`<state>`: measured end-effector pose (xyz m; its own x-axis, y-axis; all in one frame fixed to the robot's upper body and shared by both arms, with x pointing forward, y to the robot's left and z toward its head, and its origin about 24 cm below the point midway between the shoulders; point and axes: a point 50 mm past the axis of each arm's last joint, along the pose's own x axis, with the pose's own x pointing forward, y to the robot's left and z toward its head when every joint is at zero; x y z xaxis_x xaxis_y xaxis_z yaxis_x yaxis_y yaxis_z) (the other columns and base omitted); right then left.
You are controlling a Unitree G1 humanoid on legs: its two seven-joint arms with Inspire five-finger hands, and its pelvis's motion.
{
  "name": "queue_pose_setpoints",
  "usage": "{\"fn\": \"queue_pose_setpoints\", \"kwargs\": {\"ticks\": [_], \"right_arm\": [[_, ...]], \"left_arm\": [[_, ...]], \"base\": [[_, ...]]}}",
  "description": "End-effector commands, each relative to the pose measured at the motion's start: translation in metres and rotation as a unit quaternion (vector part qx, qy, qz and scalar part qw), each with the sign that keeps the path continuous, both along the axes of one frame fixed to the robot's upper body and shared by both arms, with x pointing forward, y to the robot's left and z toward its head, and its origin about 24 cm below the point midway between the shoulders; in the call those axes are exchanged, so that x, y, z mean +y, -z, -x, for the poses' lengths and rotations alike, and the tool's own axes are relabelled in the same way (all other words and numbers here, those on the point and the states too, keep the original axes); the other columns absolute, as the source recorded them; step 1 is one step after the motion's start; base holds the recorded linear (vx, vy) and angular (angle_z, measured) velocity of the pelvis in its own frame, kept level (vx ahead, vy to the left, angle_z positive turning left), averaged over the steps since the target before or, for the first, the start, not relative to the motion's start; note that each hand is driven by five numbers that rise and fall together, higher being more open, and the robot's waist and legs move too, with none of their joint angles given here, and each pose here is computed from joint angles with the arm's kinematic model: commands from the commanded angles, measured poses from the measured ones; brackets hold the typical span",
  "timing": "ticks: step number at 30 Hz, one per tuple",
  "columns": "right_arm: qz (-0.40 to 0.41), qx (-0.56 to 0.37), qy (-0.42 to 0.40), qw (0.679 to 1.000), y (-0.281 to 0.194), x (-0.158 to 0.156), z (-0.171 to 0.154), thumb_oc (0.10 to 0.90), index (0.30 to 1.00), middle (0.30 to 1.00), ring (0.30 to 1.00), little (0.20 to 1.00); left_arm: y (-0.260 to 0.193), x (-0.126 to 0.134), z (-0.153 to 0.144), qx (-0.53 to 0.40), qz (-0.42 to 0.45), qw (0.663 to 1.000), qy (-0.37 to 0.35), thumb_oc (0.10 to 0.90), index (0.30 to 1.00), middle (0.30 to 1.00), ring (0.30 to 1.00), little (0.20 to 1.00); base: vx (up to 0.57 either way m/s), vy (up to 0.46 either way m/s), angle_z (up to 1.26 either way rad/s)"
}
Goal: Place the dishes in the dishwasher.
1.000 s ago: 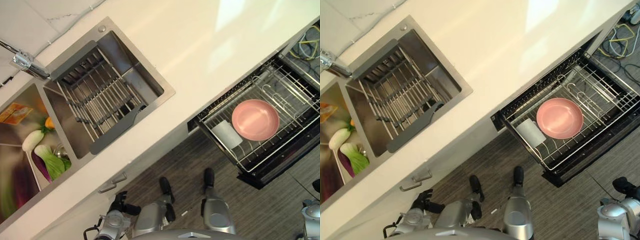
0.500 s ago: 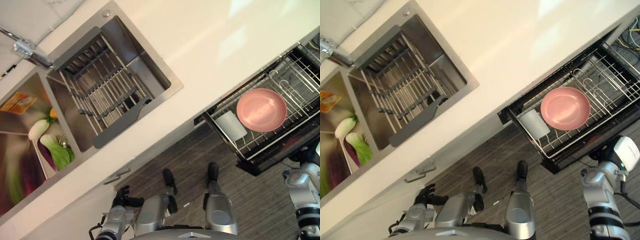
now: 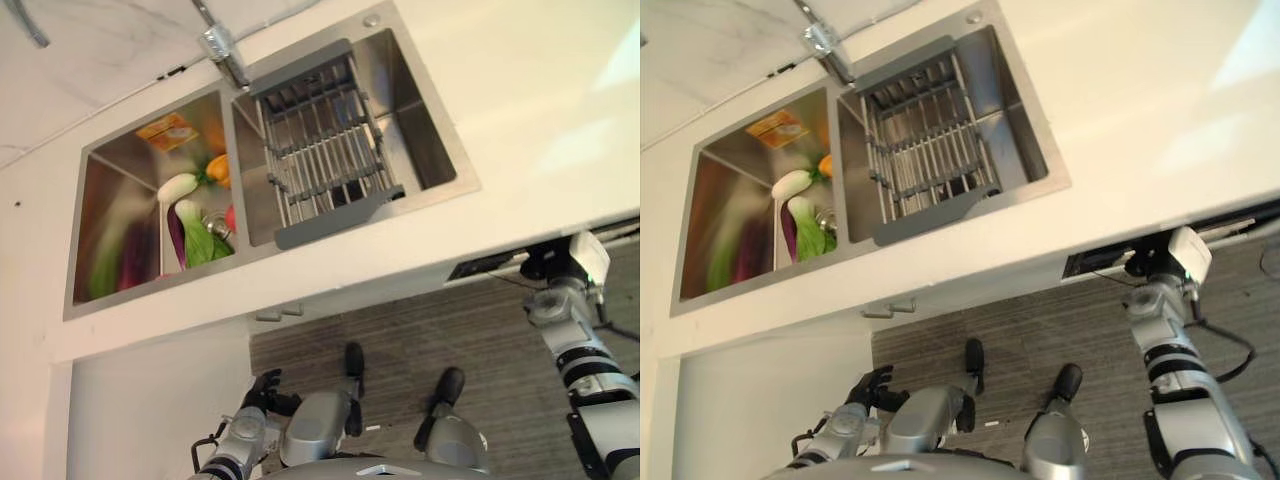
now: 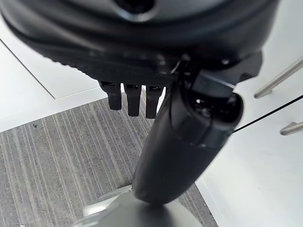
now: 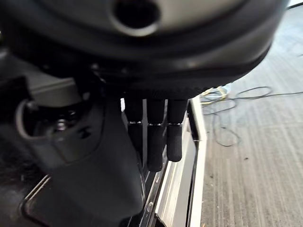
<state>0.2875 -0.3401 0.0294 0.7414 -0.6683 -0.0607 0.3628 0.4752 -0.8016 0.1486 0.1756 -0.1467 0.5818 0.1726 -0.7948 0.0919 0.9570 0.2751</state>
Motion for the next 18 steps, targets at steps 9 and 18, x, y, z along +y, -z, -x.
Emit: {"fn": "queue_pose_setpoints", "kwargs": {"ticks": [9, 18], "right_arm": [[-0.234, 0.316, 0.027, 0.919, 0.167, 0.053, 0.175, 0.8, 0.9, 0.9, 0.9, 0.9], [-0.189, 0.469, -0.026, 0.862, 0.186, 0.067, 0.23, 0.8, 0.9, 0.9, 0.9, 0.9]], "left_arm": [[0.014, 0.044, 0.039, 0.095, -0.016, 0.99, -0.107, 0.8, 0.9, 0.9, 0.9, 0.9], [0.016, 0.045, 0.047, 0.112, -0.01, 0.989, -0.099, 0.8, 0.9, 0.9, 0.9, 0.9]], "base": [[0.08, -0.03, 0.23], [0.04, -0.014, -0.01]]}}
